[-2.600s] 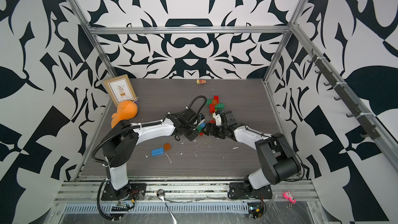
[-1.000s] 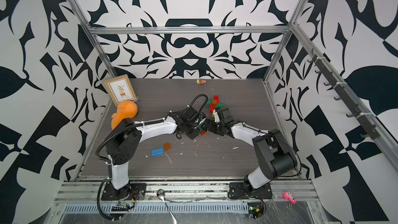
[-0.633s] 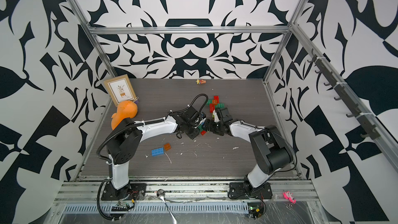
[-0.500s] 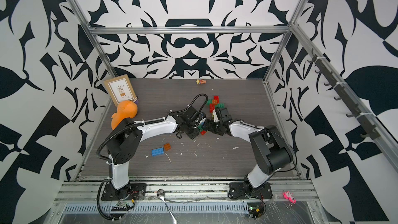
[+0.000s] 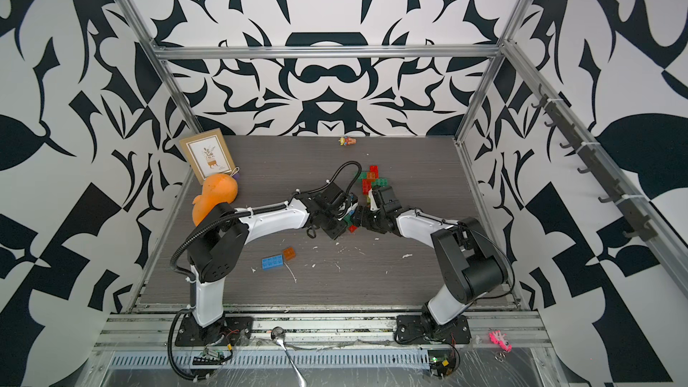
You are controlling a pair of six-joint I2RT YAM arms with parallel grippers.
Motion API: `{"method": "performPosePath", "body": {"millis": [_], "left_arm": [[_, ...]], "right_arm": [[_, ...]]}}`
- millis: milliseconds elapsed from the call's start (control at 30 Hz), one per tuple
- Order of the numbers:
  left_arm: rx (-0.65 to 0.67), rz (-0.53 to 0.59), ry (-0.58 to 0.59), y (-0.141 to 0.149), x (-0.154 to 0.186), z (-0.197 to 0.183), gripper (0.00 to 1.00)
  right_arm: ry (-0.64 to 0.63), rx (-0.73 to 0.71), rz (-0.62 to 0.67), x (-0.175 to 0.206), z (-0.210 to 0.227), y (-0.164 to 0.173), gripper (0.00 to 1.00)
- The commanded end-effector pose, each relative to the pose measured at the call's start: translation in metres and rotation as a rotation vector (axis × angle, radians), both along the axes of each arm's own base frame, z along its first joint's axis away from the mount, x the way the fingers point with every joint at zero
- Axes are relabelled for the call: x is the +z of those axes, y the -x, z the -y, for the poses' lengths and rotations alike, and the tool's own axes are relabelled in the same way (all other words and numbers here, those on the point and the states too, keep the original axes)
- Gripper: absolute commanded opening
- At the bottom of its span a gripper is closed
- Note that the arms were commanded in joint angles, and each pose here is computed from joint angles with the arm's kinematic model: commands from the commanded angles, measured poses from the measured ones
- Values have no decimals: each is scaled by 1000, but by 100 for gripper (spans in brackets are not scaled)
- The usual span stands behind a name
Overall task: Assemble a small pinwheel with lego
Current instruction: Assemble the lego brick with the lego brick.
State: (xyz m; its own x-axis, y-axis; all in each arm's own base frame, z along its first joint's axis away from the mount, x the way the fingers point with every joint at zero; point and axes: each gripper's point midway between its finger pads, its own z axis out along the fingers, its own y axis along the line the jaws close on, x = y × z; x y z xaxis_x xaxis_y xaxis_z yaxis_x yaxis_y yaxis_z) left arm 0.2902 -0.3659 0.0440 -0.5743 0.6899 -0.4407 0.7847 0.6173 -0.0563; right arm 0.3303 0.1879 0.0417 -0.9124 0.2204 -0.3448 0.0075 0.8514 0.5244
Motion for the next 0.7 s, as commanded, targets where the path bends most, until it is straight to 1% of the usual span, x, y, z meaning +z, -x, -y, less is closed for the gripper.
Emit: {"method": "performPosePath", "body": {"millis": [0,133,200,300,467,567,667], "left_arm": [[-19,-30,-32,5,-5,-3,24],[-9,-21,-25,4,2,-3,26],[-6,-19,-19,5,5,-3,29],[5,-12,-18,4,8,-5,42],[34,-7,10,5,16,-8,57],[61,21,88,8,34,-12,70],[113,61,176,16,59,-26,80]], "right_arm": [[154,-54,-104,-37,33,23,74],[88,-30,-64,-23,22,21,77],[51,-21,-44,-14,17,20,81],[7,-5,-31,-6,11,20,88],[-47,22,-7,9,4,19,95],[-76,54,33,24,-1,18,99],[-100,83,67,38,-5,19,100]]}}
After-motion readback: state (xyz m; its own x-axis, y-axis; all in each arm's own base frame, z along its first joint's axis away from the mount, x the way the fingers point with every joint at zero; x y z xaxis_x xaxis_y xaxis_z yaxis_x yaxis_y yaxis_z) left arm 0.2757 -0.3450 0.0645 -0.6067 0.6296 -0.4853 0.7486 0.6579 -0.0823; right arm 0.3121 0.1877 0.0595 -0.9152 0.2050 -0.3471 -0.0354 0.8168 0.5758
